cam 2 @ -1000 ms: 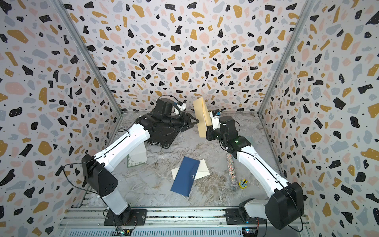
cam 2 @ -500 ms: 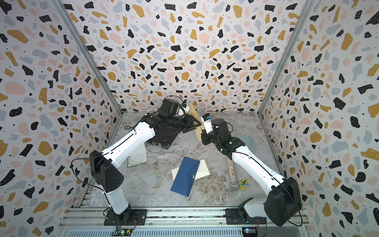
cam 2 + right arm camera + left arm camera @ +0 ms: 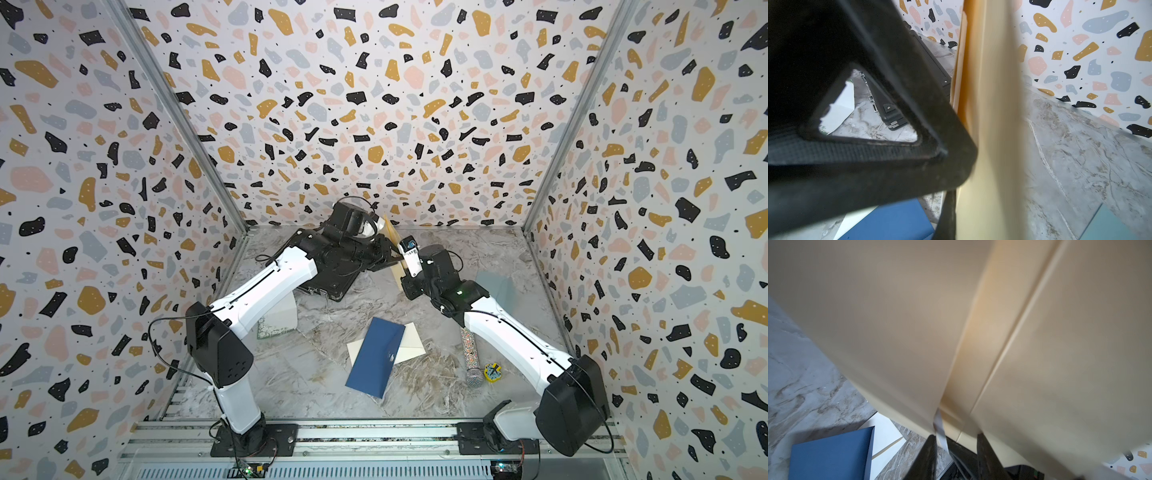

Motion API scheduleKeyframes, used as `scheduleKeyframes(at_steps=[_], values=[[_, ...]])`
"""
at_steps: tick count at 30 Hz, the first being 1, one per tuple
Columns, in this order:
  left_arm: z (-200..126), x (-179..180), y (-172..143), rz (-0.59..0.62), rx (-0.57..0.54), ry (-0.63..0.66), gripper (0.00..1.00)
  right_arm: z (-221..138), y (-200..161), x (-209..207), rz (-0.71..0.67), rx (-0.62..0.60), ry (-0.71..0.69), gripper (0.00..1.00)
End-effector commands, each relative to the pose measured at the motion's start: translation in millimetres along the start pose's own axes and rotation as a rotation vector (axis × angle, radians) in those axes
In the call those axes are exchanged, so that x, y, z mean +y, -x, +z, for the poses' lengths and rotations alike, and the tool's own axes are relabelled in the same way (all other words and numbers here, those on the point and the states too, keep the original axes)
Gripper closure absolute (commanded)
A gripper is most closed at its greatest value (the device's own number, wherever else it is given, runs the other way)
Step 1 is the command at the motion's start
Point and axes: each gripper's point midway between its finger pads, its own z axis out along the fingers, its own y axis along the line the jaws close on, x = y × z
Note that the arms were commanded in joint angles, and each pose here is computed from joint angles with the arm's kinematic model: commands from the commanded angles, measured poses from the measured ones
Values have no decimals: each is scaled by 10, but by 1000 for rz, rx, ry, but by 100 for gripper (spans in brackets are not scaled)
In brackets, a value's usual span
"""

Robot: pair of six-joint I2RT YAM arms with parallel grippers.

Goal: Take the letter paper out of the envelope
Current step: Take out the letter paper from the envelope.

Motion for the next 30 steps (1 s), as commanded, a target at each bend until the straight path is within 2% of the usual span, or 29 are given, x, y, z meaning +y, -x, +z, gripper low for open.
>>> scheduleKeyframes(at_steps=[1,6,12,16,24,30], values=[[25,-3,4,39,-2,9,70,-130,228,35,3,-58,6,100],[29,23,15,44,-5,22,76,-143,251,83,10,-64,28,100],[23,23,35,51,-8,34,92,-144,220,94,6,-53,21,100],[9,10,28,53,-6,31,99,-140,189,84,10,-47,15,100],[-120,-186,55,57,-23,-19,100,-71,47,69,22,12,9,100],[-192,-349,105,34,-33,-62,100,25,-124,71,145,63,84,100]])
